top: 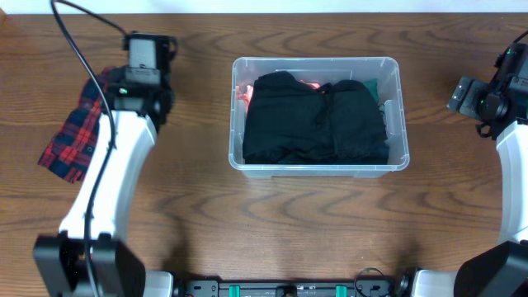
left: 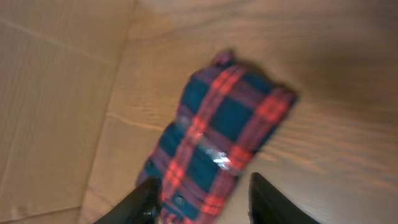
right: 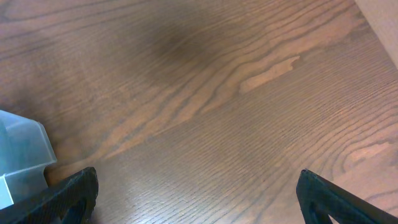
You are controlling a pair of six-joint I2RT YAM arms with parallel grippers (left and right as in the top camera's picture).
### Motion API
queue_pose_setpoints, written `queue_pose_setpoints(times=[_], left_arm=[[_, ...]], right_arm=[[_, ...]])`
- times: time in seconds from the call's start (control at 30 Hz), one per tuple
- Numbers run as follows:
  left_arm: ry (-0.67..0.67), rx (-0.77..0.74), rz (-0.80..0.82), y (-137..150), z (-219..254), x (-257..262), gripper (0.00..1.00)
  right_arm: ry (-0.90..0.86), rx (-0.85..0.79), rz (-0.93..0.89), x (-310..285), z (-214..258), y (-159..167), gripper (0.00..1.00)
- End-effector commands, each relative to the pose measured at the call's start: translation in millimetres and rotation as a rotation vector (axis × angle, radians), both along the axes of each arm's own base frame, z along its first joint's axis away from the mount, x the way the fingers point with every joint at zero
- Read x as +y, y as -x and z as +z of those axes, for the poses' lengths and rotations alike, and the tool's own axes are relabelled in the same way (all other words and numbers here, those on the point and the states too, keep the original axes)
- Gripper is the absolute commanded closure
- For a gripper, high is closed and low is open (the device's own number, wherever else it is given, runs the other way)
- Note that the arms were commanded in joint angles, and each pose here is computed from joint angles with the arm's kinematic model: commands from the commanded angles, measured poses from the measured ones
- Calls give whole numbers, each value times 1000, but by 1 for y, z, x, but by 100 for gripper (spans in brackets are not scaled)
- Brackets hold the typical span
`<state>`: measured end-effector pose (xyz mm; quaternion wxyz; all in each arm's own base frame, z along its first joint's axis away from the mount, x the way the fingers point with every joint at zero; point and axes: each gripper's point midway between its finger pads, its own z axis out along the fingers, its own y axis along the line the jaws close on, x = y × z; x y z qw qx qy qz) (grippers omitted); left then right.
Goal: Pack container
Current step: 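Withdraw the left gripper and move it to the plaid shirt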
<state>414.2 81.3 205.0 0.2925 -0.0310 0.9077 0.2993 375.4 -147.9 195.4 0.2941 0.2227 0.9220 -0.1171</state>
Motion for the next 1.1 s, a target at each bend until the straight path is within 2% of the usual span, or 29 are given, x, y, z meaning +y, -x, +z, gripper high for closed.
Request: queue_pose_setpoints(times=[0.0, 0.1, 0.17, 0.3, 0.4, 1.07], left_arm=[[5, 88, 22, -1, -32, 26, 32], [13, 195, -33, -2, -60, 37, 19], [33, 245, -63, -2, -76, 40, 16], [101, 329, -156, -5, -108, 33, 16], [98, 385, -176, -3, -125, 36, 16], [154, 562, -130, 17, -195, 52, 16]], right_arm=[[3, 0, -5, -2, 1, 0, 1], [3, 0, -5, -2, 1, 0, 1], [3, 0, -5, -2, 1, 0, 1], [3, 0, -5, -2, 1, 0, 1], [3, 0, -5, -2, 1, 0, 1], [3, 0, -5, -2, 1, 0, 1]])
